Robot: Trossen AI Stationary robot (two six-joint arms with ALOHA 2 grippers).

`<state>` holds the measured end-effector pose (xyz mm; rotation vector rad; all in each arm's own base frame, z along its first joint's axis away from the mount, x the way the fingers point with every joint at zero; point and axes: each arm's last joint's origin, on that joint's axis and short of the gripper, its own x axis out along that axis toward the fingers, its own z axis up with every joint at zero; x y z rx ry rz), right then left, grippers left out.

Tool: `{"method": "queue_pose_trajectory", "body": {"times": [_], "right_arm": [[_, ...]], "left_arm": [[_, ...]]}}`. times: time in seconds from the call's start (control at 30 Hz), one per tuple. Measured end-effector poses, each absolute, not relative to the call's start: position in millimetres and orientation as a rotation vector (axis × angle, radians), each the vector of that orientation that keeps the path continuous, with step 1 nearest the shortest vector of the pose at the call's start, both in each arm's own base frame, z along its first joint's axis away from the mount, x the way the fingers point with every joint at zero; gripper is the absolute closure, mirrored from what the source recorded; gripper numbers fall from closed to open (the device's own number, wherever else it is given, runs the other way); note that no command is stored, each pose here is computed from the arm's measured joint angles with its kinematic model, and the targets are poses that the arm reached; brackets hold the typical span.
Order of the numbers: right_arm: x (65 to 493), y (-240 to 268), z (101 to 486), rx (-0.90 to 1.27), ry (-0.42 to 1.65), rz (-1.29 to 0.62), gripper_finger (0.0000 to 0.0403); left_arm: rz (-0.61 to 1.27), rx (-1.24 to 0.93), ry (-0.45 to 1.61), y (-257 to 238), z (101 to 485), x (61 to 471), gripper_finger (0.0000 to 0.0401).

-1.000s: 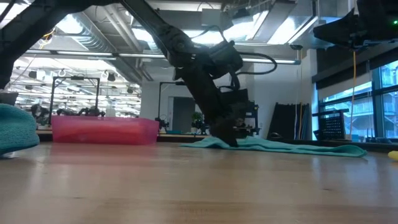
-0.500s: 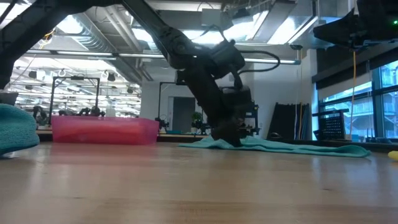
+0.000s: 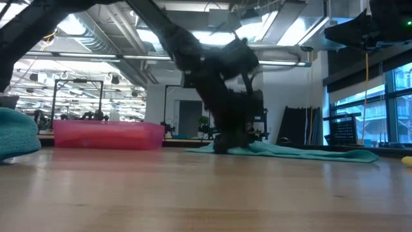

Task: Roll microfiber towels into tight, uniform cylinder then place into a basket
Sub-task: Fold the right blue microfiber towel

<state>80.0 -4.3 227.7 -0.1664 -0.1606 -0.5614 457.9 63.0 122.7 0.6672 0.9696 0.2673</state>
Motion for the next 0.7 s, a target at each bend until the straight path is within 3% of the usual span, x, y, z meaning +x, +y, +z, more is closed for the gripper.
{"method": "queue_pose_trajectory", "body": {"times": [0.4, 0.7], "right_arm": [[79.9, -4.3, 227.9, -0.166, -0.161, -0.561, 0.0250], [79.3, -3.6, 232.0, -0.150, -0.210, -0.528, 0.0250]], "left_arm": [[0.341, 0.752, 0.677, 4.4, 259.2, 432.4, 0.0401], [0.361, 0.786, 0.536, -5.6, 320.3, 404.2, 0.0401]]}}
